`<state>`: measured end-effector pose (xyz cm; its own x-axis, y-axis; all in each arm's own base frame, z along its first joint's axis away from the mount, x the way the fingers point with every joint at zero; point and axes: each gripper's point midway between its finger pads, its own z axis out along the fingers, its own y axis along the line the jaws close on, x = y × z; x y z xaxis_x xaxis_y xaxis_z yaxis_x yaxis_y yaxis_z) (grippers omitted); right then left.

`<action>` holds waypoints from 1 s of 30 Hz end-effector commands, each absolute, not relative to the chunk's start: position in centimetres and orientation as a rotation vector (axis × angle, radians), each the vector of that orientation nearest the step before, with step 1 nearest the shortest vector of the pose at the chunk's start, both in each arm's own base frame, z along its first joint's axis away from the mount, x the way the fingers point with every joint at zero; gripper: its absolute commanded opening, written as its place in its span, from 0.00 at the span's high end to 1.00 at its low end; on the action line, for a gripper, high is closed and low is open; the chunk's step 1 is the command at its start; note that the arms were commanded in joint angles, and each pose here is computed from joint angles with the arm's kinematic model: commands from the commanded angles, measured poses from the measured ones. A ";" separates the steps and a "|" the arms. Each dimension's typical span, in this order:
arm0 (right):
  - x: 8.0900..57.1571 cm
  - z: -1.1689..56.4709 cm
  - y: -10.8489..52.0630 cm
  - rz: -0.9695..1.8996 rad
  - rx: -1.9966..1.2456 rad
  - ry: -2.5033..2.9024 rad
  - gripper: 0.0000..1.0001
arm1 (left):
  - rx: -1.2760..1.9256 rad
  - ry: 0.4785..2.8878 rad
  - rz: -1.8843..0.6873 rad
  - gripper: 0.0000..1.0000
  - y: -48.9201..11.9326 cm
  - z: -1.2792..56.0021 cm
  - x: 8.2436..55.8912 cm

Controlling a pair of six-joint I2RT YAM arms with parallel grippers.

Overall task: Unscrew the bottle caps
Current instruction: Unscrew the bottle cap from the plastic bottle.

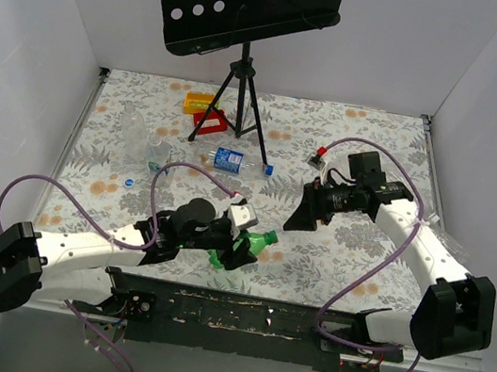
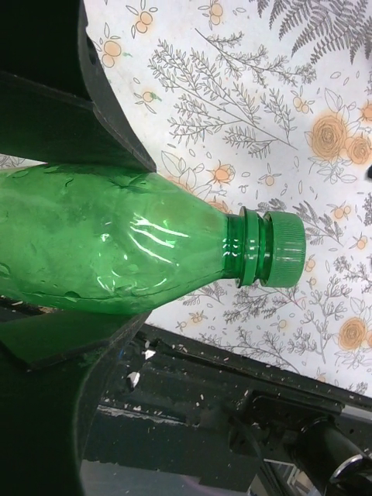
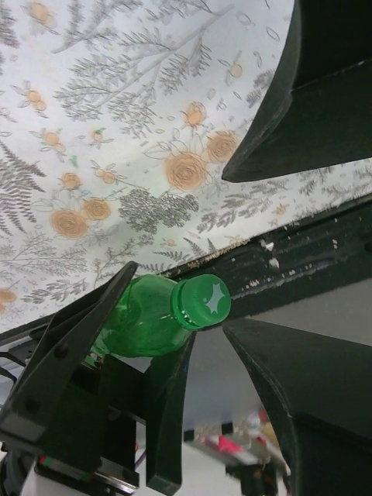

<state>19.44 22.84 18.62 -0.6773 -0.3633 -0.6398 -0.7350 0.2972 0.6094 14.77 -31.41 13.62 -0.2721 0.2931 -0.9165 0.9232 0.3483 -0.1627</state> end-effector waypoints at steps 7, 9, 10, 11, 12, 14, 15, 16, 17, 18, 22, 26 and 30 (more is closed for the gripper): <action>18.6 18.4 24.9 1.645 -0.759 2.343 0.24 | 1.027 1.705 -0.891 0.90 -33.6 15.7 16.6; 18.1 18.1 25.3 1.655 -0.774 2.359 0.25 | 1.021 1.707 -0.883 0.90 -33.8 15.7 16.8; 17.9 17.9 25.4 1.659 -0.785 2.363 0.25 | 1.015 1.708 -0.873 0.90 -33.8 15.7 17.0; 17.8 17.8 25.5 1.660 -0.786 2.368 0.26 | 1.014 1.707 -0.872 0.90 -33.9 15.8 17.1; 17.7 17.8 25.5 1.656 -0.791 2.369 0.27 | 1.010 1.706 -0.868 0.90 -33.9 15.8 17.2; 17.7 17.7 25.5 1.661 -0.791 2.374 0.30 | 1.006 1.707 -0.860 0.90 -33.9 15.7 17.4; 17.6 17.7 25.5 1.667 -0.791 2.373 0.32 | 1.004 1.709 -0.859 0.90 -34.0 15.7 17.4; 17.6 17.7 25.6 1.669 -0.792 2.371 0.34 | 1.003 1.708 -0.858 0.90 -33.9 15.7 17.4; 17.7 17.7 25.6 1.669 -0.790 2.368 0.36 | 1.007 1.709 -0.857 0.90 -33.9 15.6 17.4; 17.7 17.9 25.6 1.670 -0.792 2.362 0.39 | 1.007 1.709 -0.857 0.90 -33.9 15.6 17.4; 17.7 18.2 25.7 1.685 -0.806 2.338 0.56 | 1.012 1.711 -0.862 0.90 -33.8 15.4 17.2; 17.7 18.5 25.7 1.681 -0.844 2.297 0.82 | 1.020 1.710 -0.885 0.89 -33.7 15.2 16.7; 17.7 18.7 25.5 1.628 -0.947 2.218 0.93 | 1.009 1.670 -0.962 0.89 -33.3 16.3 15.5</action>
